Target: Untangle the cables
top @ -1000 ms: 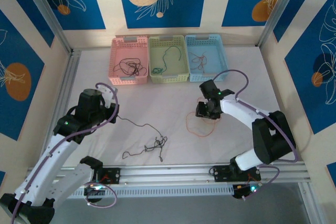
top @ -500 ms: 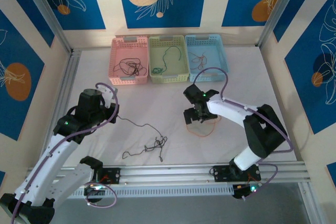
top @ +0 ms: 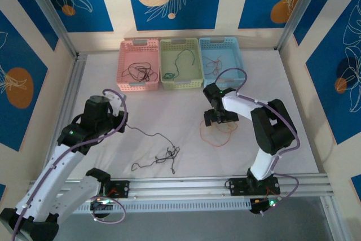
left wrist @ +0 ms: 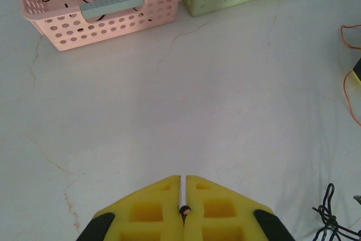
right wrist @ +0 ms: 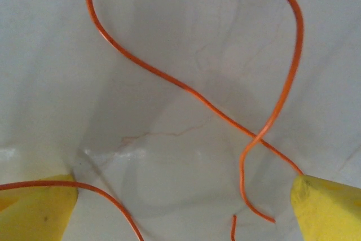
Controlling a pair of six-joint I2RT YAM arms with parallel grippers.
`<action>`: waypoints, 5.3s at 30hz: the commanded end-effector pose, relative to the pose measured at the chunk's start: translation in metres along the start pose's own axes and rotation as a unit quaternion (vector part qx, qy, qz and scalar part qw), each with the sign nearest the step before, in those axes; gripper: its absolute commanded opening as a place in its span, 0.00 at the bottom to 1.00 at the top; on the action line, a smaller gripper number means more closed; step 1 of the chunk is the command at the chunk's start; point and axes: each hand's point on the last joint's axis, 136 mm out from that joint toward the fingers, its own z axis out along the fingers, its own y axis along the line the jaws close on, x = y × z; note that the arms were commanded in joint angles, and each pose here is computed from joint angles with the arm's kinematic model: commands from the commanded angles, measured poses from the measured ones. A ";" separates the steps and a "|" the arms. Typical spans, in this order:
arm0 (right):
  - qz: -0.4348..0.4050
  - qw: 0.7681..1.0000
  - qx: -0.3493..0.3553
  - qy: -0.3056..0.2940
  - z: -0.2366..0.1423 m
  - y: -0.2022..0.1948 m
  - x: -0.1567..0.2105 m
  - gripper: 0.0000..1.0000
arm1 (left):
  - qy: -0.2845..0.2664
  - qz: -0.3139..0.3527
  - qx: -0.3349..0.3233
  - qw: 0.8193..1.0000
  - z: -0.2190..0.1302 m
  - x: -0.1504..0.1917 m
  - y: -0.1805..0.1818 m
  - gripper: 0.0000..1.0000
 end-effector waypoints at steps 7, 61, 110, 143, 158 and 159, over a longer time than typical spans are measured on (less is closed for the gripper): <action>0.012 0.996 -0.091 0.018 0.010 0.020 -0.015 0.75 | -0.007 -0.011 0.005 1.000 0.001 -0.002 0.000 0.00; 0.334 0.892 -0.170 -0.253 -0.111 -0.085 -0.314 0.00 | -0.007 -0.011 0.005 1.000 0.001 -0.002 0.000 0.00; -0.320 0.846 -0.404 -0.139 -0.134 0.207 0.134 0.61 | -0.006 -0.012 -0.007 1.000 0.002 -0.002 0.004 0.00; -0.306 0.863 -0.376 -0.139 -0.122 0.196 0.128 0.00 | -0.009 -0.011 -0.007 1.000 0.001 -0.002 0.004 0.00; -0.161 0.879 -0.401 -0.200 -0.130 0.139 0.085 0.00 | -0.054 -0.026 -0.157 0.986 -0.031 -0.009 0.055 0.00; -0.134 0.885 -0.397 -0.205 -0.127 0.128 0.078 0.00 | -0.059 -0.029 -0.174 0.983 -0.036 -0.009 0.061 0.00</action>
